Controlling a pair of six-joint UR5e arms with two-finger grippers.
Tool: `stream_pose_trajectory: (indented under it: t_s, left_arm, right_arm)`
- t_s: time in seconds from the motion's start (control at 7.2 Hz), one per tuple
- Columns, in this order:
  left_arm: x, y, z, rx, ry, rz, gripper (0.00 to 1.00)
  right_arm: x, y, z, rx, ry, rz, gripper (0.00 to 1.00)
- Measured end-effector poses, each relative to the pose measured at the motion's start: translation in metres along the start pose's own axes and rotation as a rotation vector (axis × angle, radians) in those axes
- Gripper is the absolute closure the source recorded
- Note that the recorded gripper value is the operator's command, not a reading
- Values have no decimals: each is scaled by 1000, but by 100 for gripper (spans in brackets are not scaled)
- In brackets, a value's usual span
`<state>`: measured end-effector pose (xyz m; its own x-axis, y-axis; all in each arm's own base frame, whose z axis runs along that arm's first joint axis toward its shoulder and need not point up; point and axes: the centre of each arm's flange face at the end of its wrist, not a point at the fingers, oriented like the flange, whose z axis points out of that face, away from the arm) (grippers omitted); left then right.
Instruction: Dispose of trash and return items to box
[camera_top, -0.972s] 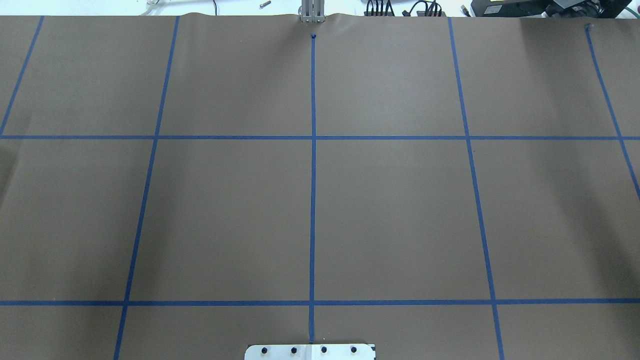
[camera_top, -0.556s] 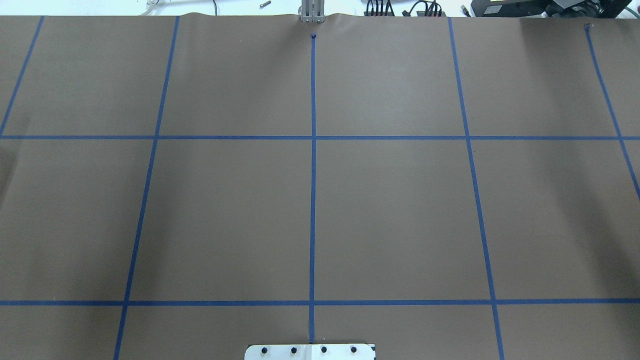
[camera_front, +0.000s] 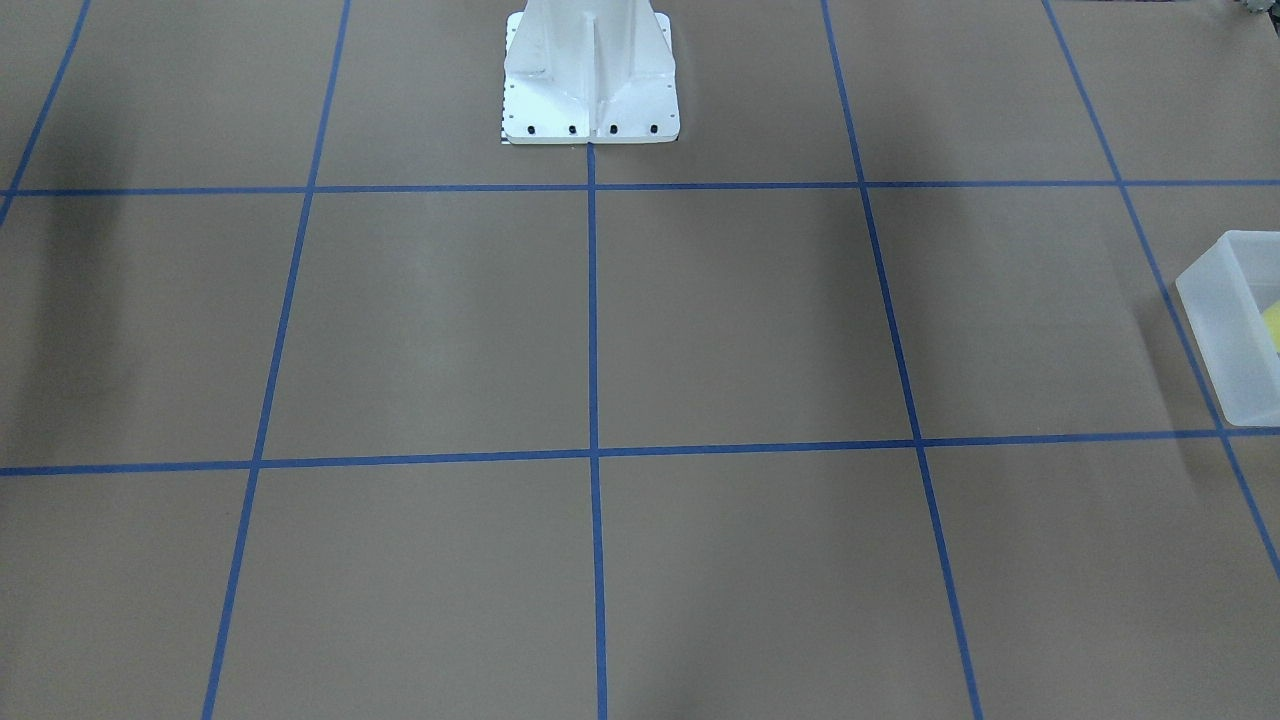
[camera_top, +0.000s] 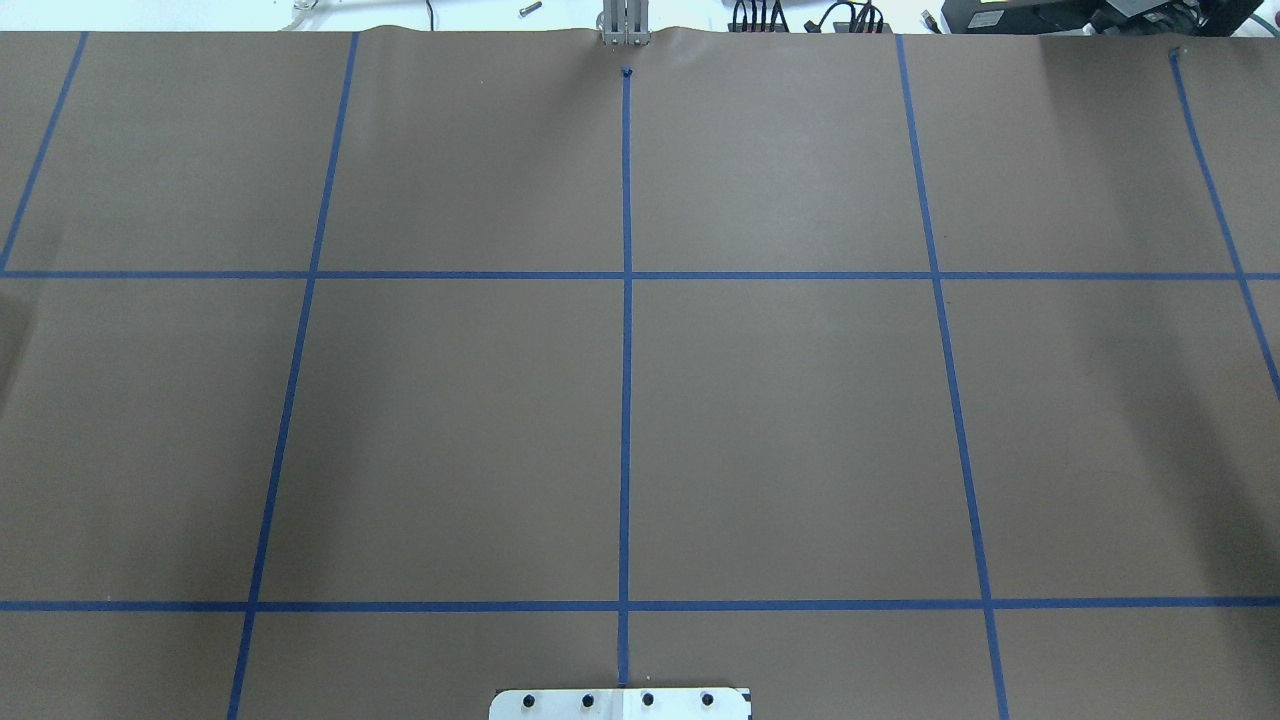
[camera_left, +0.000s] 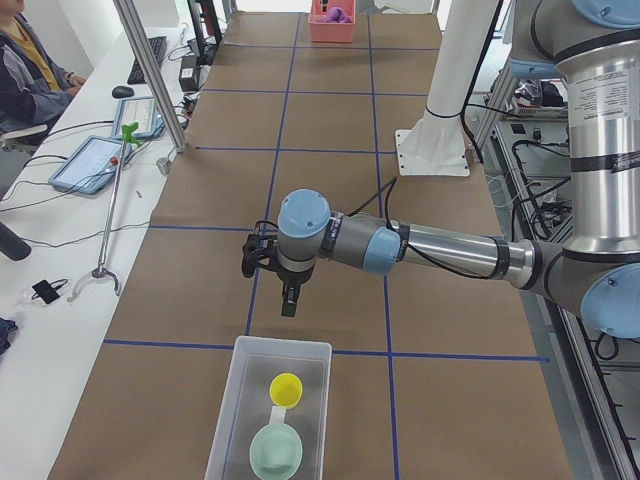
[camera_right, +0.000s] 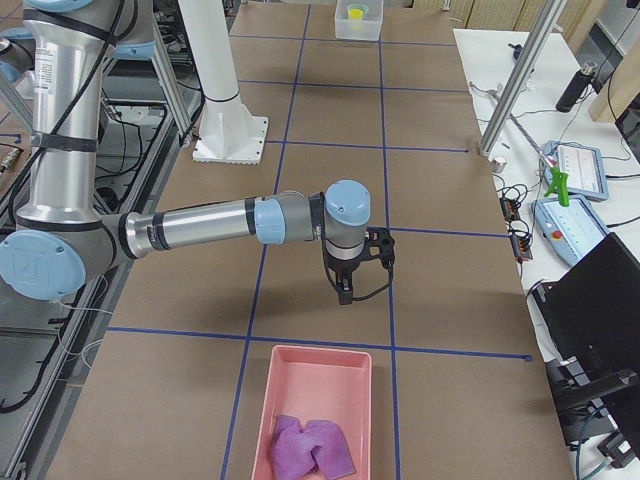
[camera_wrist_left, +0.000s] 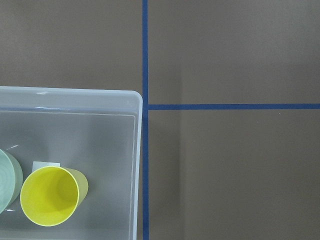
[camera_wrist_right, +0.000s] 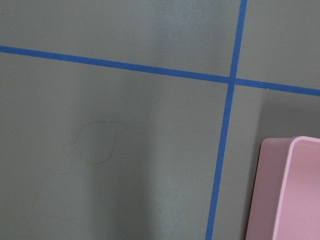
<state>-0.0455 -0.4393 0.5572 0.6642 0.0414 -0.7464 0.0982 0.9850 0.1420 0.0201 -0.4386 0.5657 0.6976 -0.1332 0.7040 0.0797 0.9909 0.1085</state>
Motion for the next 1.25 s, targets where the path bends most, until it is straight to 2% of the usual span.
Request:
stream_pose_trajectory:
  t_s: [0.69,1.25]
  left_arm:
    - [24,0,25,-89,-32,16,2]
    - [16,10,25,-118,-66,103,2]
  right_arm:
    - [-1,0,1,-3,-2,3,0]
    - [-2,0,2,-5,-2,1,0]
